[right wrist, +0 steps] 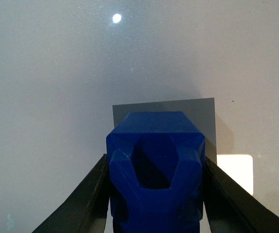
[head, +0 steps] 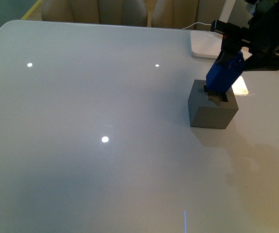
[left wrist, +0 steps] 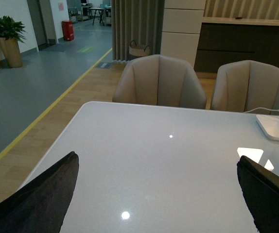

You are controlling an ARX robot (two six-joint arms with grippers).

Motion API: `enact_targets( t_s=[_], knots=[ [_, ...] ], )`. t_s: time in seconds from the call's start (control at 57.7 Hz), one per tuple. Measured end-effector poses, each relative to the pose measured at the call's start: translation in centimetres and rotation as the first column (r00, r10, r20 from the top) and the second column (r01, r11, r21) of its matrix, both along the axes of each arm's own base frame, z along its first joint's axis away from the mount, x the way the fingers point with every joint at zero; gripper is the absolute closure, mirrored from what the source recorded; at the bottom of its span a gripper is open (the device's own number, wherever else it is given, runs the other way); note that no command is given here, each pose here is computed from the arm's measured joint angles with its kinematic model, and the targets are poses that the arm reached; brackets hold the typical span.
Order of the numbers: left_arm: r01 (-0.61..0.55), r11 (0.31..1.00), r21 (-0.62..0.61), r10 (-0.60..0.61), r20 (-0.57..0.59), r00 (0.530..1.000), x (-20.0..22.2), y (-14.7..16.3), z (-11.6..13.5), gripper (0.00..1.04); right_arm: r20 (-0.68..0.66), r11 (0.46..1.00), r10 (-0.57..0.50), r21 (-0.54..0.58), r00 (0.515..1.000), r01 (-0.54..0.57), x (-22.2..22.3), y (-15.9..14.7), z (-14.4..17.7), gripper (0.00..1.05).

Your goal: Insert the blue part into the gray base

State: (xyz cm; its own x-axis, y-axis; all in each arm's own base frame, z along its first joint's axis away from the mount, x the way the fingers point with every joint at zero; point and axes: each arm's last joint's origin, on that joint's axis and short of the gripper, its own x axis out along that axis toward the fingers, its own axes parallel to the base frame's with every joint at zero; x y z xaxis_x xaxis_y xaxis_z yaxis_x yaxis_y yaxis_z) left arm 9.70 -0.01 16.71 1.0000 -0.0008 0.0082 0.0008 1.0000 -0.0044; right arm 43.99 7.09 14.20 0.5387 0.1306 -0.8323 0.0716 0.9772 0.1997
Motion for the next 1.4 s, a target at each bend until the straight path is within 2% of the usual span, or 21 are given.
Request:
enact_targets(
  t_s=[1.145, 1.179, 1.249, 1.405],
  knots=[
    [0.000, 1.000, 0.000, 0.000, 0.000, 1.000, 0.0, 0.0, 0.0, 0.07, -0.068, 1.000, -0.011, -0.029, 0.998, 0.009, -0.2, -0.1, -1.2, 0.60],
    [0.000, 1.000, 0.000, 0.000, 0.000, 1.000, 0.0, 0.0, 0.0, 0.07, -0.068, 1.000, -0.009, -0.031, 0.998, 0.007, -0.2, -0.1, -1.2, 0.57],
    [0.000, 1.000, 0.000, 0.000, 0.000, 1.000, 0.0, 0.0, 0.0, 0.07, -0.070, 0.999, -0.014, -0.037, 0.997, 0.012, -0.2, -0.1, -1.3, 0.39],
    [0.000, 1.000, 0.000, 0.000, 0.000, 1.000, 0.0, 0.0, 0.0, 0.07, -0.070, 0.999, -0.013, -0.033, 0.997, 0.011, -0.2, -0.1, -1.4, 0.10]
  ],
)
